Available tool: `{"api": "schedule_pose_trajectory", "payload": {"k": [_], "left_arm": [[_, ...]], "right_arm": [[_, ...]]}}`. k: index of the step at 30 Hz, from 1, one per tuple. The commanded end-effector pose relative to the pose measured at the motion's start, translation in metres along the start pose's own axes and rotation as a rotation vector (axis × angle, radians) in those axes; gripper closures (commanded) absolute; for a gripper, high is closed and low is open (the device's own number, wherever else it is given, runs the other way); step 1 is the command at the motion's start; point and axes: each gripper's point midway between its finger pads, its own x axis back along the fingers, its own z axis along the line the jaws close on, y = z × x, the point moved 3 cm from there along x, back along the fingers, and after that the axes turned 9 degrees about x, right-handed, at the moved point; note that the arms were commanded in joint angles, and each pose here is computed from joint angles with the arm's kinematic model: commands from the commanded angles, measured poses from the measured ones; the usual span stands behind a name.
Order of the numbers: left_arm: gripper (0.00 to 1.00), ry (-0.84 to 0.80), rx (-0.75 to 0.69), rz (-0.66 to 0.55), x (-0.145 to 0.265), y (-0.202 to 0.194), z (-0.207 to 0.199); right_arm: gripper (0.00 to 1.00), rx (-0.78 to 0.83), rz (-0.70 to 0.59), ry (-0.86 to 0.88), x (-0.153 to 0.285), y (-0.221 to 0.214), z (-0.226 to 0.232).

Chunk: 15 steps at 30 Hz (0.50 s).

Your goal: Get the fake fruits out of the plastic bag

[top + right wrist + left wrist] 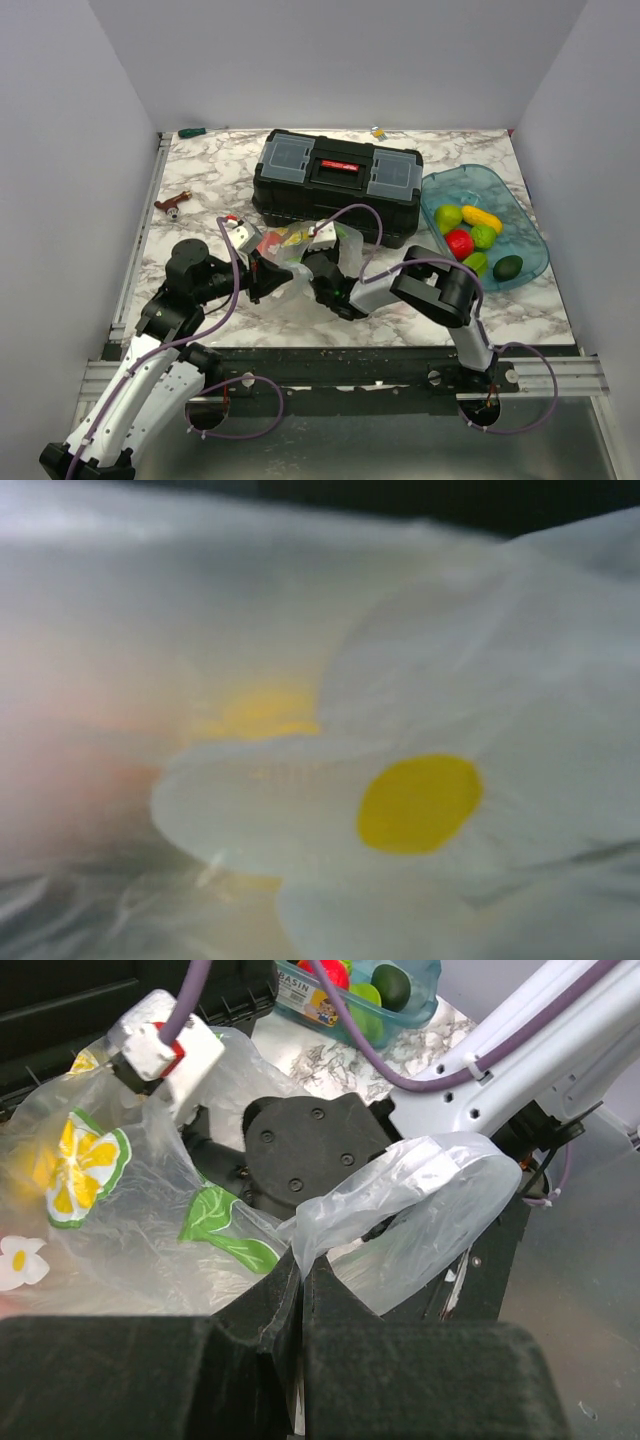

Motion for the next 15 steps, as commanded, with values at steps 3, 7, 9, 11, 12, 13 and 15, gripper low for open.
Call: {"api": "schedule_pose_trajectory", "payload": {"k": [3, 7, 9, 11, 12, 13, 15], "left_arm": [[1.00, 0.036, -0.020, -0.024, 0.002, 0.005, 0.002], [1.00, 0.073, -0.017, -0.029, 0.003, 0.006, 0.008], [1.00, 0.082, -0.015, -0.027, 0.003, 0.006, 0.009], [1.00, 0.087, -0.015, -0.030, 0.003, 0.006, 0.010], [1.00, 0.090, -0.014, -0.030, 0.003, 0.006, 0.010], [1.00, 0.093, -0.014, -0.030, 0.003, 0.006, 0.011], [1.00, 0.099, -0.013, -0.031, 0.003, 0.007, 0.011]], "right_arm": [[0.57, -0.056, -0.026, 0.030, 0.020, 0.022, -0.018], [0.66, -0.079, 0.003, 0.074, 0.034, 0.027, -0.023], [0.68, -0.097, 0.019, 0.099, 0.042, 0.026, -0.027], [0.69, -0.113, 0.039, 0.133, 0.051, 0.024, -0.031], [0.70, -0.120, 0.047, 0.159, 0.056, 0.025, -0.030], [0.71, -0.124, 0.058, 0.183, 0.060, 0.025, -0.030], [0.73, -0.134, 0.085, 0.247, 0.071, 0.025, -0.028]]}}
